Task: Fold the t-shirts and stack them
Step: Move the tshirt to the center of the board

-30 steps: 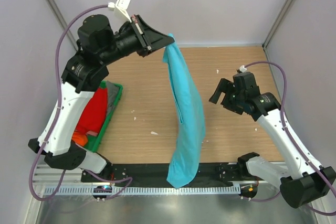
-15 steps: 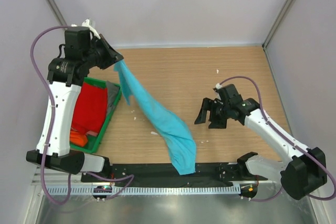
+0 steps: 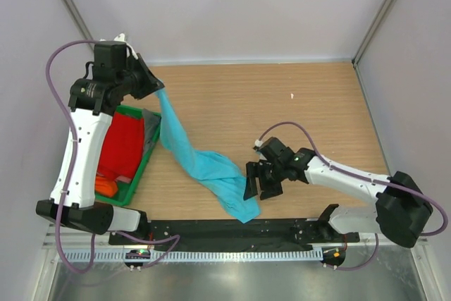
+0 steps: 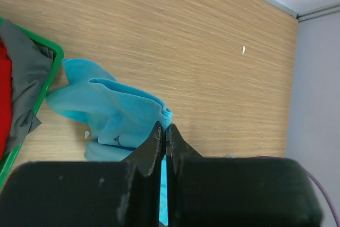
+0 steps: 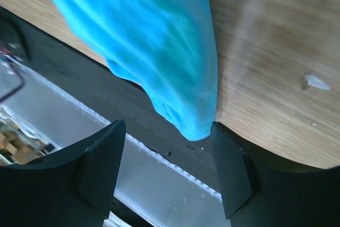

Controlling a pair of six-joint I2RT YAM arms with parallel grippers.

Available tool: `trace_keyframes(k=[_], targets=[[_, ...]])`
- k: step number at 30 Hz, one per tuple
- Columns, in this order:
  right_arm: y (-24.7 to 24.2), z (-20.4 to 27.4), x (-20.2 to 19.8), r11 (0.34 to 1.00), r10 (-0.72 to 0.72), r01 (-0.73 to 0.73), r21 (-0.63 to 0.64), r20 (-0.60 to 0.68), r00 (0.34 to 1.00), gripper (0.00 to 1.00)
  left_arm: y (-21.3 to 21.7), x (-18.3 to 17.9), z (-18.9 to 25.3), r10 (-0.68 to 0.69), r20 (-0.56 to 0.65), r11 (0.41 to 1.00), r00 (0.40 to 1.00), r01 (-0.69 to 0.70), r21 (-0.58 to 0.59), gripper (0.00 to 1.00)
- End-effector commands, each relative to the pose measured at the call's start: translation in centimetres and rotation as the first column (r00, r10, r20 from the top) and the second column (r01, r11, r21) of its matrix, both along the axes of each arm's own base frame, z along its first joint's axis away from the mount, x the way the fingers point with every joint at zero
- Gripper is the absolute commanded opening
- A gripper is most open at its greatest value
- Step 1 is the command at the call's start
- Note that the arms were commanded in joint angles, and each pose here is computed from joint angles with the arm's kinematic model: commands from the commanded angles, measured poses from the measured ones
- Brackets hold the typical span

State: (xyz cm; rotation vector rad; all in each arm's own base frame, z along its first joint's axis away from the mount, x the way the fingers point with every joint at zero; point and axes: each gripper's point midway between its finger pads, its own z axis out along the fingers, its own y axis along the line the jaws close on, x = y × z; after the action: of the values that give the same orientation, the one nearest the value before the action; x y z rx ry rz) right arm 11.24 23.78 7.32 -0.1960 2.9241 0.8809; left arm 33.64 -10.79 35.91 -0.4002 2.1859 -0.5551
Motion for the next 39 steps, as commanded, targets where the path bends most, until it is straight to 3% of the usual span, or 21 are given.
trace_keyframes(k=[1, 4, 6, 8, 9, 11, 13, 14, 18, 20, 22, 23, 25, 26, 28, 29, 30, 32, 34, 35, 39], targets=[[-0.4, -2.3, -1.5, 0.996, 0.014, -0.015, -0.086, -0.017, 1.000, 0.71, 0.3, -0.8, 1.6, 0.006, 0.051, 1.000, 0.999, -0.006, -0.001, 0.00], [-0.3, -3.7, -1.9, 0.992, 0.003, -0.006, -0.125, -0.019, 1.000, 0.67, 0.1, -1.1, 1.6, -0.004, 0.050, 1.000, 0.999, 0.005, -0.013, 0.00], [0.2, -4.3, -1.3, 0.990, -0.015, 0.015, -0.137, 0.001, 1.000, 0.54, 0.0, -1.5, 1.5, -0.011, 0.044, 1.000, 0.999, 0.012, -0.021, 0.00], [0.1, -4.7, -0.9, 0.986, -0.030, 0.030, -0.165, 0.006, 1.000, 0.34, 0.1, -2.0, 1.7, -0.013, 0.051, 1.000, 0.999, 0.014, -0.023, 0.00], [0.4, -4.4, -0.7, 0.986, -0.026, 0.028, -0.166, 0.013, 1.000, 0.13, 0.3, -2.3, 1.5, -0.008, 0.045, 1.000, 0.999, 0.009, -0.018, 0.00], [-0.6, -3.9, -1.4, 0.977, -0.031, 0.029, -0.209, -0.007, 0.999, 0.01, 0.9, -3.2, 2.1, 0.008, 0.063, 1.000, 0.998, -0.008, 0.000, 0.00], [-0.9, -0.7, -1.2, 0.981, -0.039, 0.048, -0.188, 0.051, 0.998, 0.01, 1.8, -4.4, 2.3, 0.031, 0.063, 0.999, 0.998, -0.033, 0.026, 0.00], [-2.9, 0.1, -2.1, 0.964, -0.069, 0.076, -0.256, 0.034, 0.997, 0.01, 3.0, -5.4, 3.0, 0.074, 0.092, 0.996, 0.993, -0.079, 0.050, 0.00], [-6.4, 8.7, 0.2, 0.935, -0.252, 0.300, -0.190, 0.240, 0.937, 0.01, 6.8, -9.2, 2.0, 0.219, 0.078, 0.963, 0.973, -0.229, 0.142, 0.00], [-8.0, 10.2, 1.4, 0.903, -0.331, 0.382, -0.194, 0.250, 0.910, 0.01, 7.7, -9.9, 0.2, 0.256, 0.044, 0.950, 0.966, -0.260, 0.172, 0.00], [-8.8, 11.5, 3.5, 0.901, -0.334, 0.389, -0.190, 0.266, 0.904, 0.01, 7.6, -9.7, -0.6, 0.260, 0.033, 0.950, 0.965, -0.262, 0.172, 0.00], [-10.4, 11.0, 6.1, 0.861, -0.415, 0.465, -0.208, 0.242, 0.877, 0.01, 7.4, -9.3, -2.2, 0.256, -0.006, 0.951, 0.967, -0.250, 0.184, 0.00], [-11.1, 11.3, 8.7, 0.880, -0.411, 0.445, -0.165, 0.206, 0.888, 0.01, 6.6, -7.3, -4.0, 0.250, -0.064, 0.954, 0.966, -0.234, 0.187, 0.00], [-13.4, 11.5, 11.9, 0.830, -0.506, 0.542, -0.133, 0.230, 0.831, 0.10, 6.3, -6.5, -4.6, 0.238, -0.086, 0.956, 0.967, -0.218, 0.196, 0.00], [-15.0, 10.3, 15.3, 0.818, -0.516, 0.552, -0.162, 0.218, 0.829, 0.15, 6.1, -3.9, -6.6, 0.230, -0.135, 0.948, 0.964, -0.192, 0.252, 0.17], [-15.8, 9.8, 16.6, 0.813, -0.509, 0.549, -0.193, 0.222, 0.831, 0.23, 6.1, -3.1, -7.2, 0.232, -0.142, 0.944, 0.962, -0.187, 0.274, 0.30], [-16.9, 11.0, 18.3, 0.795, -0.505, 0.565, -0.222, 0.272, 0.819, 0.39, 6.3, -2.1, -6.8, 0.236, -0.130, 0.937, 0.963, -0.189, 0.294, 0.40], [-19.5, 10.2, 19.5, 0.741, -0.469, 0.555, -0.377, 0.300, 0.831, 0.50, 7.1, -1.0, -7.6, 0.245, -0.152, 0.907, 0.957, -0.171, 0.384, 0.52], [-19.8, 12.1, 20.2, 0.735, -0.463, 0.573, -0.362, 0.349, 0.815, 0.66, 7.1, -0.9, -7.1, 0.223, -0.139, 0.902, 0.965, -0.150, 0.405, 0.59], [-19.5, 12.3, 19.9, 0.743, -0.462, 0.571, -0.351, 0.349, 0.815, 0.66, 6.6, -1.3, -7.3, 0.201, -0.142, 0.903, 0.969, -0.127, 0.410, 0.66], [-15.9, 7.6, 13.3, 0.827, -0.452, 0.473, -0.304, 0.140, 0.881, 0.66, 2.5, -4.7, -10.6, 0.027, -0.211, 0.922, 0.977, 0.057, 0.383, 0.65]])
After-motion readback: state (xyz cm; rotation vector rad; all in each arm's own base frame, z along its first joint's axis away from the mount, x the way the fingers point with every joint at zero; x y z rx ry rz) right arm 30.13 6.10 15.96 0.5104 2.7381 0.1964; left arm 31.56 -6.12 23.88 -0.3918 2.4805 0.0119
